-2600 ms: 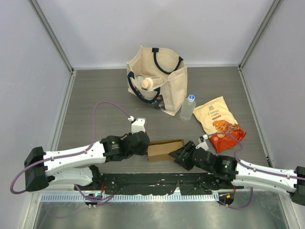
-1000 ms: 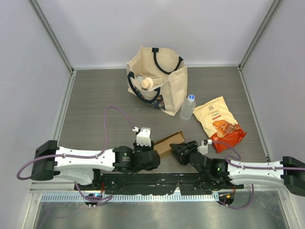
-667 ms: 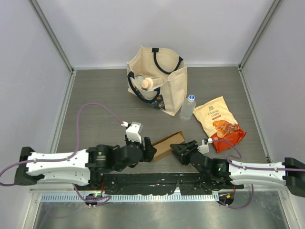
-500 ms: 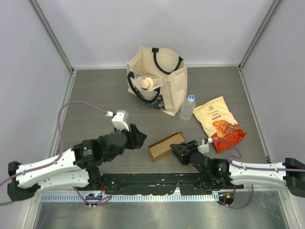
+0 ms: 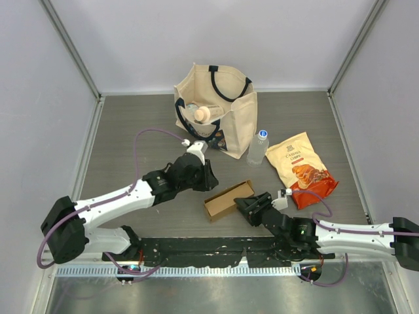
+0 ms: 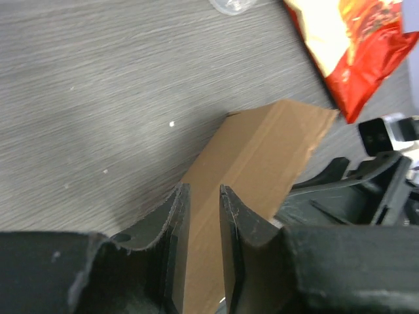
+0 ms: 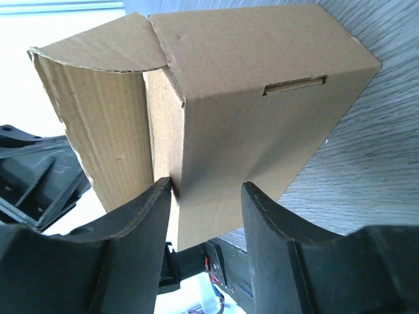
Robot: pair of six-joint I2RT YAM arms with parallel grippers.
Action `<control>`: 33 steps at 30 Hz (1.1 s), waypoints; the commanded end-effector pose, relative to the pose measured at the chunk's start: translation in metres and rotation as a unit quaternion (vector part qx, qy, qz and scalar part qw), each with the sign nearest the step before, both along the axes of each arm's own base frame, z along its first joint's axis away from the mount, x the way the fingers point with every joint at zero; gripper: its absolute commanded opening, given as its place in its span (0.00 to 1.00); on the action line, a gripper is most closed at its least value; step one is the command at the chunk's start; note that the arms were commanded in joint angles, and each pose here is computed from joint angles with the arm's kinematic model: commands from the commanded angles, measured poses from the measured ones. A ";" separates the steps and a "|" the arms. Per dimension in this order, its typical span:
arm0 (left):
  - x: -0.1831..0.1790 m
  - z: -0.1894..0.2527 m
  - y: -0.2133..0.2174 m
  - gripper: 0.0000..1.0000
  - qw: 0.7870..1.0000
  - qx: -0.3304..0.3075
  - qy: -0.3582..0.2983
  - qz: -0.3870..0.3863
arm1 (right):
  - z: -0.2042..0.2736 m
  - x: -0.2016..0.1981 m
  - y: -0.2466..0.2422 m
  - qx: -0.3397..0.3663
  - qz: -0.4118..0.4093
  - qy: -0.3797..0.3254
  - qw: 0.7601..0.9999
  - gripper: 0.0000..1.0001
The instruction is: Fold the paper box
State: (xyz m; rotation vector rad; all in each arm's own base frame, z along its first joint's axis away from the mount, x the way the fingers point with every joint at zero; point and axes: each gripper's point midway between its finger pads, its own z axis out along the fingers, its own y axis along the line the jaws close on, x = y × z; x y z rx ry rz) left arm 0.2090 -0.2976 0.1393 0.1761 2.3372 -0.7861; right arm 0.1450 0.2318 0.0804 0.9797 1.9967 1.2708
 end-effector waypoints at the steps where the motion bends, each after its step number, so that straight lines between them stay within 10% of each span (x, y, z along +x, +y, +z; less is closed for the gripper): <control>1: -0.011 0.036 -0.037 0.27 0.994 -0.088 -0.044 -0.048 | 0.010 0.007 0.000 -0.008 -0.015 -0.017 1.000 0.51; 18: -0.046 -0.025 -0.066 0.26 0.996 -0.076 -0.002 -0.044 | 0.009 0.005 -0.001 -0.027 -0.007 -0.020 0.999 0.52; 26: -0.047 -0.046 -0.052 0.25 0.998 -0.058 0.009 -0.021 | -0.010 -0.025 -0.032 -0.225 0.092 0.007 0.970 0.65; 33: -0.046 -0.043 -0.051 0.26 0.998 -0.049 0.001 -0.025 | 0.068 -0.011 -0.073 -0.262 0.063 -0.080 0.960 0.65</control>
